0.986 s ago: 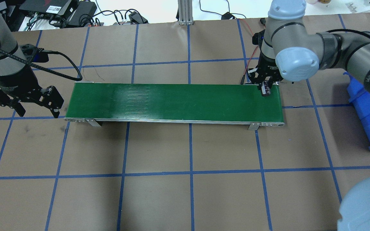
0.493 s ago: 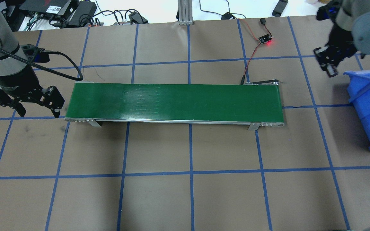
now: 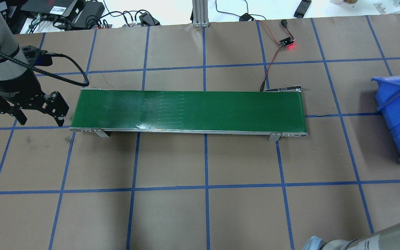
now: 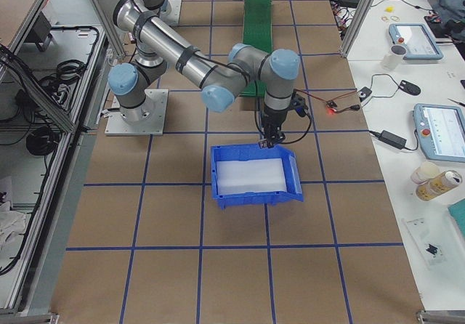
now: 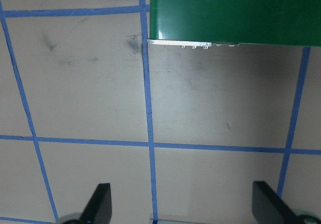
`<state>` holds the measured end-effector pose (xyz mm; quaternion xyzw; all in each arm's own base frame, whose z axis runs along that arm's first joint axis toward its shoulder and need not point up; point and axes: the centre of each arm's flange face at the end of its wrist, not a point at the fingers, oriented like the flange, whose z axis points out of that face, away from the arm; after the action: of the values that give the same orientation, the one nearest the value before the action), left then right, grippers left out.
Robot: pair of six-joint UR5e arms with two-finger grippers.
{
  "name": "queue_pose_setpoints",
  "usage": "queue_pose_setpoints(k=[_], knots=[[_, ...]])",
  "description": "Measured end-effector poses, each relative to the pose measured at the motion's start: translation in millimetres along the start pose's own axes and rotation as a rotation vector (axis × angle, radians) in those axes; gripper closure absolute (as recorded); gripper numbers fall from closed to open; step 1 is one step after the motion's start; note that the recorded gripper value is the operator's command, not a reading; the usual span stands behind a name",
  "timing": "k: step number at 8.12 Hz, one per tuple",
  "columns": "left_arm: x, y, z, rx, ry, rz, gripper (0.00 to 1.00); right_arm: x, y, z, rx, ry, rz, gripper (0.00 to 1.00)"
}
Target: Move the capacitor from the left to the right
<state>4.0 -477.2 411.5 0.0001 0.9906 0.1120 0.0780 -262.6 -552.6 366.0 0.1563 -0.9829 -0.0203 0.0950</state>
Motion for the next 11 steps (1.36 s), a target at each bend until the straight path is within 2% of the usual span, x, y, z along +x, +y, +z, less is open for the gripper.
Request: queue_pose_setpoints(k=[1,2,3,4,6,7,9,11], knots=[[0,1,0,0.001,0.001,0.004,0.00,25,9,34,0.003,-0.007,-0.019,0.97],[1,2,0,0.002,0.002,0.007,0.00,34,12,74,-0.004,-0.032,-0.031,0.77],[1,2,1,0.001,0.002,0.008,0.00,35,13,104,-0.016,-0.060,-0.037,0.18],[1,3,0,0.001,0.002,0.009,0.00,35,13,120,-0.023,-0.075,-0.040,0.01],[2,4,-3,0.011,0.004,0.009,0.00,38,16,122,-0.021,-0.075,-0.034,0.00],[6,4,-6,0.020,0.009,0.009,0.00,43,18,109,-0.007,-0.056,-0.024,0.00],[27,9,-17,0.051,0.027,0.036,0.00,35,17,49,0.066,-0.024,-0.010,0.00],[58,20,-33,0.102,0.049,0.080,0.00,-12,-2,-36,0.129,0.016,-0.025,0.00]])
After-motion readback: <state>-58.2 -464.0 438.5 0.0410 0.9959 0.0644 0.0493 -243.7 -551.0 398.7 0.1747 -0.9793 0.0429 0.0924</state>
